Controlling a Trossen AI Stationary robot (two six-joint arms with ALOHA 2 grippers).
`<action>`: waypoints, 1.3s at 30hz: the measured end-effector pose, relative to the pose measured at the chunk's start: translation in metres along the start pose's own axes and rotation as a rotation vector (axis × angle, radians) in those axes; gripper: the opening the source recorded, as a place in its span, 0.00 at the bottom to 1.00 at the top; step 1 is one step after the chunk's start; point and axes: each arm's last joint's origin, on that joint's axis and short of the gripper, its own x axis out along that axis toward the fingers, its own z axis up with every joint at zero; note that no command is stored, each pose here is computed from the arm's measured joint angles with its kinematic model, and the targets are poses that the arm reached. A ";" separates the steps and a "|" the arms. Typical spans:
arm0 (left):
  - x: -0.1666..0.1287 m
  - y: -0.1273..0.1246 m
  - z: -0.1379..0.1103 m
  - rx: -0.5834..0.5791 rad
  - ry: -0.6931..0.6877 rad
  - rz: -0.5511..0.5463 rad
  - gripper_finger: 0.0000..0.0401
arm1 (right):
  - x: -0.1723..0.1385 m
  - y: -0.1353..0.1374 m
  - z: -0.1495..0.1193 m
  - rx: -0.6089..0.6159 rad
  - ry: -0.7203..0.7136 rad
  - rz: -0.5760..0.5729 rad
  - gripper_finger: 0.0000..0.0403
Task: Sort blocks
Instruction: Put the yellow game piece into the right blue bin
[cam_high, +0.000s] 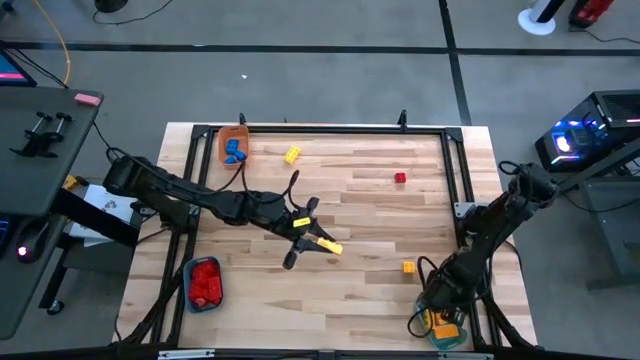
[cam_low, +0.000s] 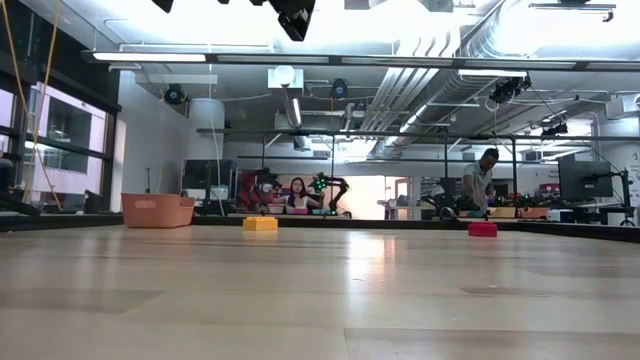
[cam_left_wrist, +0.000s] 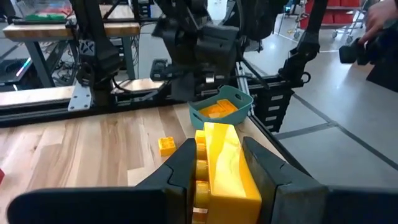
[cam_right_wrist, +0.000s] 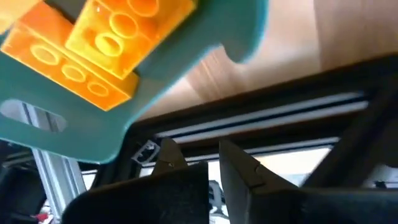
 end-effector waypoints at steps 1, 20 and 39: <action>0.000 0.001 0.001 0.000 -0.003 0.003 0.18 | 0.002 0.000 0.000 0.000 -0.001 0.009 0.00; -0.017 0.006 0.004 0.055 0.073 0.023 0.18 | 0.010 0.012 0.017 0.028 -0.106 0.217 0.00; -0.030 0.007 0.007 0.098 0.131 0.034 0.18 | -0.048 -0.004 0.090 0.225 -0.571 0.441 0.00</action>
